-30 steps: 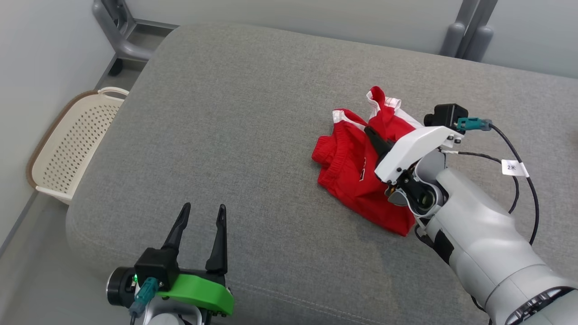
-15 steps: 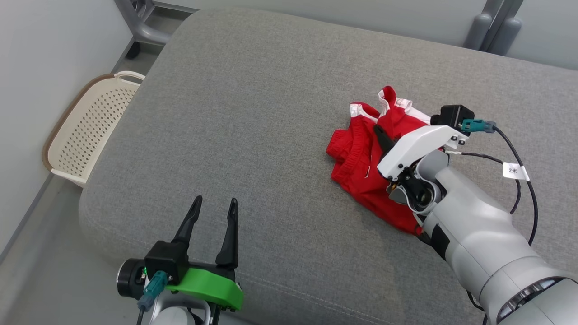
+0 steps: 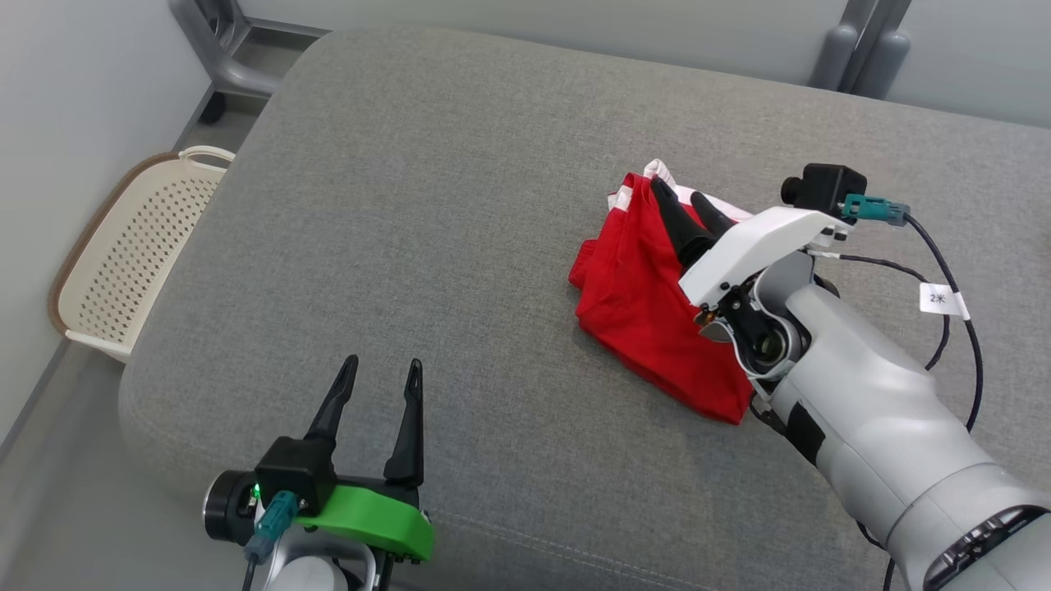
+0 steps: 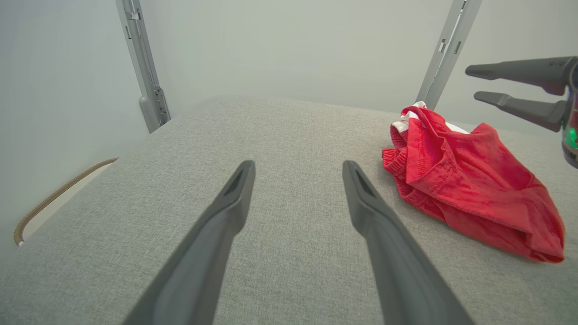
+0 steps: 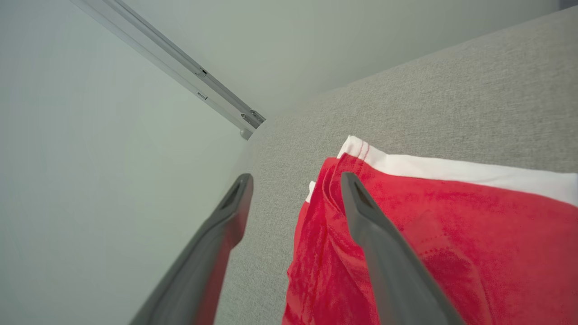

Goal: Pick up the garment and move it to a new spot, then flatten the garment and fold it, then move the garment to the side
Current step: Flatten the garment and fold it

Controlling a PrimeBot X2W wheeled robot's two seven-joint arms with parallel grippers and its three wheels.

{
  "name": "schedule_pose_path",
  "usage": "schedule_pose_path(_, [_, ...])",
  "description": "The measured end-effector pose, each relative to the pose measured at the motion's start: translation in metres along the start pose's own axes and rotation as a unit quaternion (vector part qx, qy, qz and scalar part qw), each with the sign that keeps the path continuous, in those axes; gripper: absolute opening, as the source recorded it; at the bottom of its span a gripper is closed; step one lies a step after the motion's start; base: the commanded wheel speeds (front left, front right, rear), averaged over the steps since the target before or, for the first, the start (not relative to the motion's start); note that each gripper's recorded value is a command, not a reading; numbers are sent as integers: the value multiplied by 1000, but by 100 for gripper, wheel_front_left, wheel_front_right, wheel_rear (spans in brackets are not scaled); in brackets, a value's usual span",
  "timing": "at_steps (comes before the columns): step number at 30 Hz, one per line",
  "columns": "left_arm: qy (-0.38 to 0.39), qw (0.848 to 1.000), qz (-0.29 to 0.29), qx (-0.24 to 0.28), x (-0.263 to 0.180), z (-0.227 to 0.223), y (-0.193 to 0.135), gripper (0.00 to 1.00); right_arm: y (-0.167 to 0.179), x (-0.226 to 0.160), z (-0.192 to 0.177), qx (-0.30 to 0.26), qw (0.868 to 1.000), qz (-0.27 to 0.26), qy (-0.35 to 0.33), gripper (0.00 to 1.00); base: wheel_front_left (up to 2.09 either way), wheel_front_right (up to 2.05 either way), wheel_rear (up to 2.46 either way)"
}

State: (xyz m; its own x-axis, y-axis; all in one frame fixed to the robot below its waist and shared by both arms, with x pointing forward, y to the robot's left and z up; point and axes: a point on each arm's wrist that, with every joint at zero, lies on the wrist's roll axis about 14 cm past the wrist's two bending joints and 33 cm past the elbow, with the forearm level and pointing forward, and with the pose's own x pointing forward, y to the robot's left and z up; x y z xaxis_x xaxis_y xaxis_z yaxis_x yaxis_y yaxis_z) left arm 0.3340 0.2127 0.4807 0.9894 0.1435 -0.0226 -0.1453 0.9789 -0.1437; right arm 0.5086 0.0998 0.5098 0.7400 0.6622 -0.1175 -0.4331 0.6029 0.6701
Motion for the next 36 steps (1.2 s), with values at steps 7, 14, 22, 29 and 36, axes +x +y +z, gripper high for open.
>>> schedule_pose_path(7, [-7, 1000, -11, 4, 3, 4, -5, 100, -10, -20, 37, -34, 998, 7, -61, 100, 0, 0, 0])
schedule_pose_path(14, [-8, 1000, -21, 4, 4, 3, -10, 100, -43, -43, 66, -86, 992, -24, -94, 100, 0, 0, 0])
schedule_pose_path(22, [-4, 1000, -23, 4, 5, 1, -11, 100, -80, -57, 75, -132, 985, -69, -92, 100, 0, 0, 0])
schedule_pose_path(29, [1, 1000, -21, 6, 6, -2, -9, 100, -109, -61, 53, -174, 978, -105, -53, 0, 0, 0, 0])
schedule_pose_path(36, [8, 1000, -22, 10, 11, -6, -9, 100, -123, -53, 19, -206, 972, -115, 0, 0, 0, 0, 0])
